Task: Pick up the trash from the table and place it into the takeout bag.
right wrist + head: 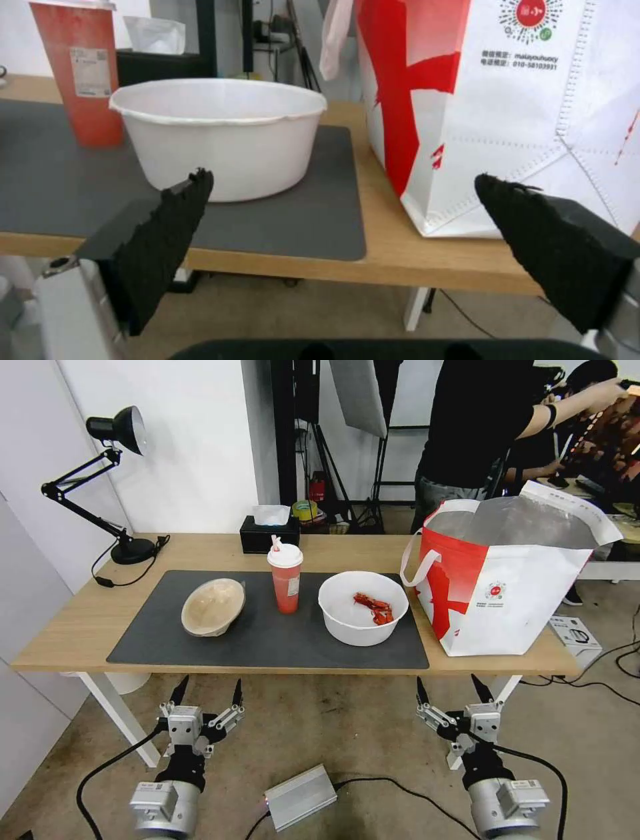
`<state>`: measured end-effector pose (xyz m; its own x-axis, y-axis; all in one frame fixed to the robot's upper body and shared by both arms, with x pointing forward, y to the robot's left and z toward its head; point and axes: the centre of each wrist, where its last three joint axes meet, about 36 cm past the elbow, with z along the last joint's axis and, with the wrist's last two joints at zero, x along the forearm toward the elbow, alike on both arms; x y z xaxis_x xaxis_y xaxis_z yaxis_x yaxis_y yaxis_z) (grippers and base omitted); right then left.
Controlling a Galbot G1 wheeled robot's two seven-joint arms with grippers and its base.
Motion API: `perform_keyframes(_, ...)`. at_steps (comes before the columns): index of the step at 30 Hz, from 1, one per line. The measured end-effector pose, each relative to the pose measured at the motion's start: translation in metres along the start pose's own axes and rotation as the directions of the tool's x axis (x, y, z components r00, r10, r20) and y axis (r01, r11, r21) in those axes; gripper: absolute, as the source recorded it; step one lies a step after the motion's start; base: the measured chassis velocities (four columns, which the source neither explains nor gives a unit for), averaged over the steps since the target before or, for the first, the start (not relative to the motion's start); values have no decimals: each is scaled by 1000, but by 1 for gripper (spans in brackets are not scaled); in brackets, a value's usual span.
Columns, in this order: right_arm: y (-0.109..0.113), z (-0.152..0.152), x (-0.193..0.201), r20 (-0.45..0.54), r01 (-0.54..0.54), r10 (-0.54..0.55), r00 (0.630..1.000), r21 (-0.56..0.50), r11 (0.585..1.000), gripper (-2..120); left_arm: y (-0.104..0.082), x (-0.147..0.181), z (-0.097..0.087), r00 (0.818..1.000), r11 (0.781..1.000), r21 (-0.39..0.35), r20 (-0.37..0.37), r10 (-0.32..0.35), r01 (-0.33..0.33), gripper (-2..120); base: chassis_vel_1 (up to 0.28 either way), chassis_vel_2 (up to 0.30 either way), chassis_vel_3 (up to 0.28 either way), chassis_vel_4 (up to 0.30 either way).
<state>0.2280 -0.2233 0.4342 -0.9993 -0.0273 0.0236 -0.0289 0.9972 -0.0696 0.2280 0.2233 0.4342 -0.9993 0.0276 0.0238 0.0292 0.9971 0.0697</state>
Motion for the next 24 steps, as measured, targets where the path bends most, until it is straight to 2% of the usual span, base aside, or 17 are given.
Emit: perform_keyframes(24,0,0,0,-2,0,0,1000,0,1000,100,0,0,0,1000,1000,0,0,0,0,100,0,0,0,0)
